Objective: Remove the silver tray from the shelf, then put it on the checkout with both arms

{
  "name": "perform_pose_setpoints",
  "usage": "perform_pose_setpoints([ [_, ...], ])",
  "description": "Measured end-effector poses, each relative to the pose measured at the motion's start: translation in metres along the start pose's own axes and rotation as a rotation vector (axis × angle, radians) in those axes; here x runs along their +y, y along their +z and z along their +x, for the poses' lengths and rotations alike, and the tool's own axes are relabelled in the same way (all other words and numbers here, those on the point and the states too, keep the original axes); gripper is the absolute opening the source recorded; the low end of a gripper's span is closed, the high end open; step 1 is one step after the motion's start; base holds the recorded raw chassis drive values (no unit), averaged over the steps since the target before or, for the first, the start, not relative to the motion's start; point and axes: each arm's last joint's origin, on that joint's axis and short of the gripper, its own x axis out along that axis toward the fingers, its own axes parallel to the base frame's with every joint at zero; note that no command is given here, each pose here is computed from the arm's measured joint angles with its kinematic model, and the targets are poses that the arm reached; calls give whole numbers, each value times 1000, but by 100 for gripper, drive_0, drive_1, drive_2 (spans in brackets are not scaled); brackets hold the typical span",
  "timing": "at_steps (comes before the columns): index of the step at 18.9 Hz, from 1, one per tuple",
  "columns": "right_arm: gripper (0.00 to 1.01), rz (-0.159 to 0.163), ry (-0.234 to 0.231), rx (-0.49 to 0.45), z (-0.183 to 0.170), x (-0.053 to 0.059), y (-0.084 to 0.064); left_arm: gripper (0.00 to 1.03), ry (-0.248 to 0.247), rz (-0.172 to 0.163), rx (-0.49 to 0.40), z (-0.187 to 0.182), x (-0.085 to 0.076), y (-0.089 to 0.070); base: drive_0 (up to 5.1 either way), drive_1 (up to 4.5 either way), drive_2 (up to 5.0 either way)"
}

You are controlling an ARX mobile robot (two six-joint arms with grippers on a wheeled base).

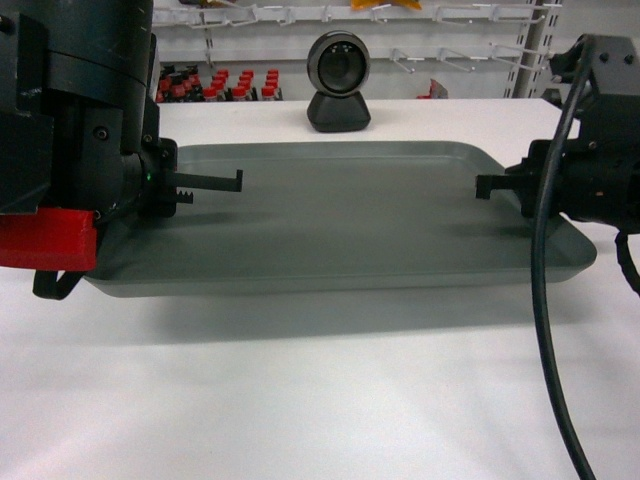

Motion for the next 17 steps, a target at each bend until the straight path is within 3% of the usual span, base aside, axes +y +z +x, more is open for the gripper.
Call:
perform_pose_setpoints([
  [2,2,-79,-44,51,19,-9,-9,3,-13,-23,24,13,-11,-5,0,0,0],
  [4,2,-156,-61,77,25,-13,-11,3,-18,-24,63,19,-20,-15,0,0,0],
  [5,2,-187,-71,100,25,-13,-14,13,61,-32,45,21,-19,-11,0,0,0],
  [6,2,-199,-81,102,24,-18,-14,20,104,-43,47,27,-10,-10,0,0,0],
  [7,4,-205,-96,104,23,-25,-13,29,134,-48,55,32,-2,-11,0,0,0],
  [8,13,-206,-110,132,22,-28,-16,38,157,-53,62,36,5,-12,0,0,0],
  [10,26,-205,-124,129,21,-30,-18,51,154,-54,60,36,4,-12,0,0,0],
  [17,47,-192,-125,128,19,-31,-15,73,118,-50,39,29,-7,-10,0,0,0],
])
